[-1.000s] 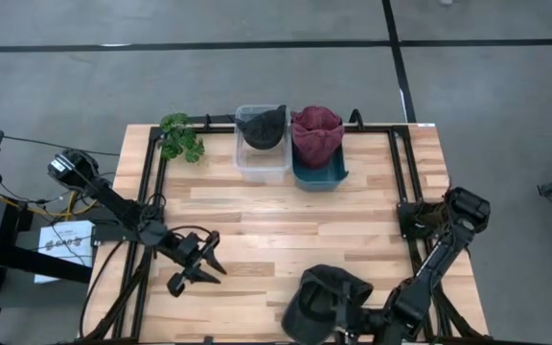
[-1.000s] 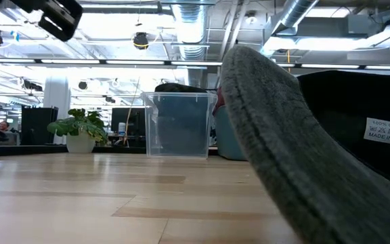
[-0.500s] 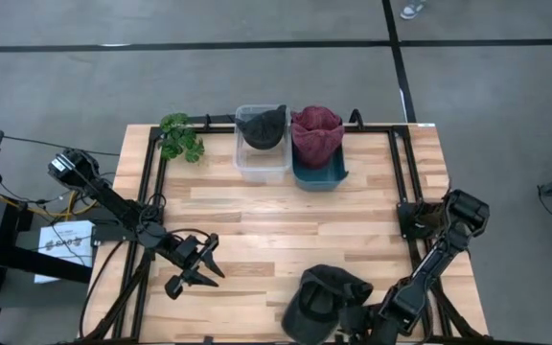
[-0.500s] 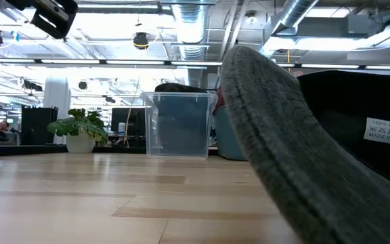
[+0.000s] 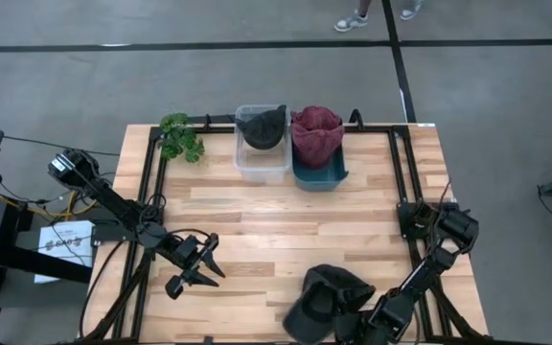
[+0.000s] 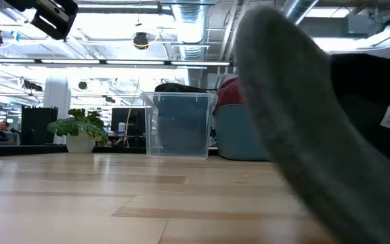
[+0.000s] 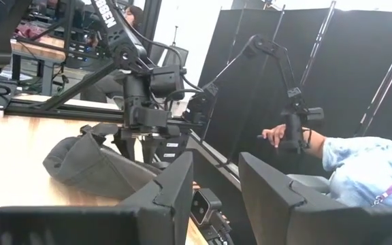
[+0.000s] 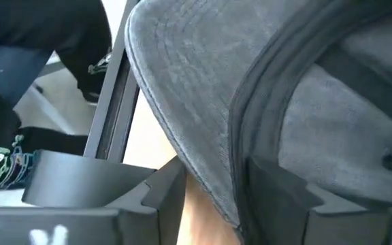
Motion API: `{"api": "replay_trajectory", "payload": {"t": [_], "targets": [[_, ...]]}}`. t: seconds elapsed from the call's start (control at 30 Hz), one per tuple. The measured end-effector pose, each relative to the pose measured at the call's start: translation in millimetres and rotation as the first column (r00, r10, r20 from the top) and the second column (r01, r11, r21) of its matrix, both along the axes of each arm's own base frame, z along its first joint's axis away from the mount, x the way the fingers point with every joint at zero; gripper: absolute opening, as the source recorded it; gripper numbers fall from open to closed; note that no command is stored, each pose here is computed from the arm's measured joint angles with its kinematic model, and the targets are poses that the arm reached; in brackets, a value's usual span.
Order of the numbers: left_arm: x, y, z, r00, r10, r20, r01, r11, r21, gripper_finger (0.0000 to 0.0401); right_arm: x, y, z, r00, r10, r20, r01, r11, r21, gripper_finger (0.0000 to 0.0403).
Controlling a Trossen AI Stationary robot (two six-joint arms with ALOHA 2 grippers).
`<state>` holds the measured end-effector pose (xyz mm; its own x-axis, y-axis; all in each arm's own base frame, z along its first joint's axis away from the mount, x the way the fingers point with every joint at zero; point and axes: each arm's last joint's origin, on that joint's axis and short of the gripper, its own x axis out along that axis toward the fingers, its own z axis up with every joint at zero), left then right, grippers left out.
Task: Pick & Place hat
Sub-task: Put the black cap into the transparent bin
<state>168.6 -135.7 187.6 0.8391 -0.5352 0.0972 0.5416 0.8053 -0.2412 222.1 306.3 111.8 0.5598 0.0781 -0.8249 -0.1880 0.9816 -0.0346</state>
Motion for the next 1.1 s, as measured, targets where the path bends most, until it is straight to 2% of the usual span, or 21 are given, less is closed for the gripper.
{"api": "replay_trajectory", "payload": {"t": [0.13,0.27,0.33,0.57,0.7,0.8,0.97,1.1], "targets": [[0.0,0.0,0.0,1.000,0.002,0.009,-0.002,1.000,0.014,0.0117,3.6,-1.2,4.4,0.998,-0.039,0.056,0.043,0.997,-0.065,0.0104],[0.0,0.0,0.0,1.000,0.002,0.010,-0.002,1.000,0.016,0.0118,11.6,-6.7,6.9,0.988,-0.122,0.096,0.129,0.990,-0.061,0.0034],[0.0,0.0,0.0,1.000,0.002,0.010,-0.002,1.000,0.016,0.0117,16.6,-11.4,7.0,0.984,-0.151,0.096,0.158,0.986,-0.060,0.0012],[0.0,0.1,-0.1,1.000,0.002,0.009,-0.002,1.000,0.016,0.0118,35.4,-26.6,11.0,0.962,-0.206,0.180,0.231,0.964,-0.131,0.0007],[0.0,0.1,-0.1,1.000,0.006,0.009,-0.006,1.000,0.016,0.0117,51.3,-29.2,24.3,0.928,-0.232,0.290,0.288,0.943,-0.167,0.0010],[0.0,0.1,-0.3,1.000,0.006,0.010,-0.006,1.000,0.021,0.0117,65.0,-29.1,37.6,0.923,-0.206,0.326,0.278,0.941,-0.193,0.0005],[0.8,-0.3,-3.0,0.999,0.018,0.048,-0.023,0.994,0.110,0.0117,90.0,-30.1,64.1,0.912,-0.194,0.362,0.272,0.946,-0.178,0.0005],[4.6,-0.8,-12.2,0.995,0.083,0.056,-0.093,0.974,0.207,0.0117,106.9,-31.6,84.1,0.917,-0.156,0.366,0.229,0.959,-0.166,0.0003]]}}
